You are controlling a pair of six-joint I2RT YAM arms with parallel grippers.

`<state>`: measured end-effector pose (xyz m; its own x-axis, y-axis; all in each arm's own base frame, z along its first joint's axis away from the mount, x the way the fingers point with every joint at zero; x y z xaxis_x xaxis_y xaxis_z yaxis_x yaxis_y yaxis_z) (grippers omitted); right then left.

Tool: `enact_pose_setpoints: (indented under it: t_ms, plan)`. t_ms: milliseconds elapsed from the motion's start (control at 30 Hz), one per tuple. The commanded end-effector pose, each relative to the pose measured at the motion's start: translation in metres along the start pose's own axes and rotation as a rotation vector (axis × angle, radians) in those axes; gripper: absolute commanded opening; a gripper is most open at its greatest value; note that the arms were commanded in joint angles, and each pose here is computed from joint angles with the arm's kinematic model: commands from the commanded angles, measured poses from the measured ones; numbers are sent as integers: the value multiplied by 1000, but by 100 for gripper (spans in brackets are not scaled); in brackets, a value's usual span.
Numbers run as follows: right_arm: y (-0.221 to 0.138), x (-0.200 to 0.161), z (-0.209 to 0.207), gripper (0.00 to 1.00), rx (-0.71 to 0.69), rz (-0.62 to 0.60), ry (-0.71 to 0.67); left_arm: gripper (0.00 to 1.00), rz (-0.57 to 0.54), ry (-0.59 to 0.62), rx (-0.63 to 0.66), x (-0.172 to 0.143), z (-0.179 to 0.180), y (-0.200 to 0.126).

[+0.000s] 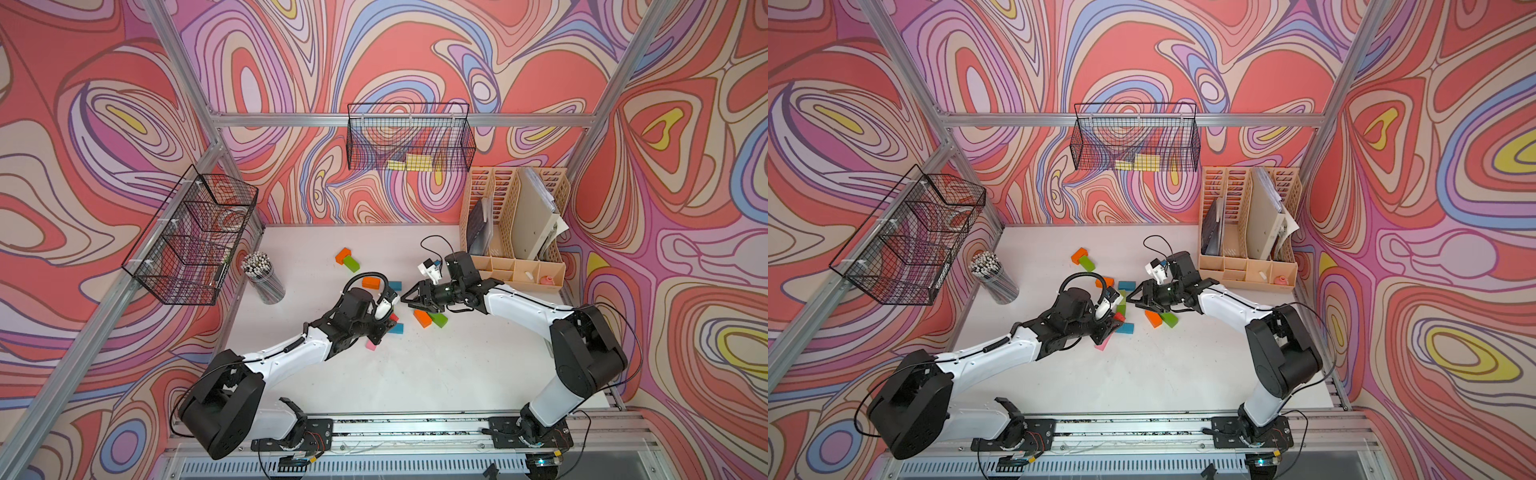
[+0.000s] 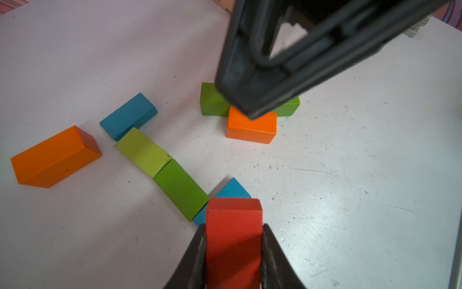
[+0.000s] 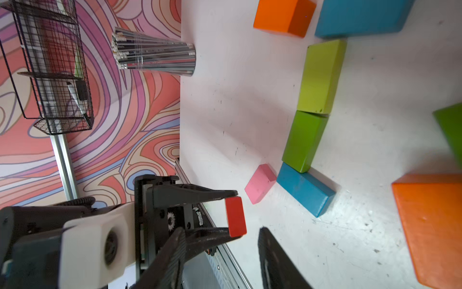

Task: Assemble the letter c with building blocks
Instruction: Place the building block at the center of the board.

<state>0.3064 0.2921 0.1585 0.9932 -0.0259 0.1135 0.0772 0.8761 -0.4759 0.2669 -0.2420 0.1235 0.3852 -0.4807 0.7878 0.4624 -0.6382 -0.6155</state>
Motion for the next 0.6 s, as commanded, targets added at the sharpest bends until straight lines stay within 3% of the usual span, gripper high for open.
enact_pose_setpoints:
  t_ms: [0,400,567]
  plan:
    - [11,-10,0,50,-12,61,12,22,-72,51,-18,15,-6,-7]
    - [32,-20,5,38,20,119,34,22,-79,66,-7,14,-7,-10]
    - [32,-24,7,29,35,122,40,24,-68,60,7,13,-5,-8]
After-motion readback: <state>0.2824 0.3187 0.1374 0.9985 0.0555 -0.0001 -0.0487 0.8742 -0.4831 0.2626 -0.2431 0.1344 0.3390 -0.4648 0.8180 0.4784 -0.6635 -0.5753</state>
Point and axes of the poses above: each gripper's point midway between its finger pads, its own y axis out along the fingers, its own z axis along the line the jaws close on, x = y × z, the point moved 2 cm from there along -y, back along the fingers, and after that the axes turned 4 degrees about y, right-handed, at the moved point
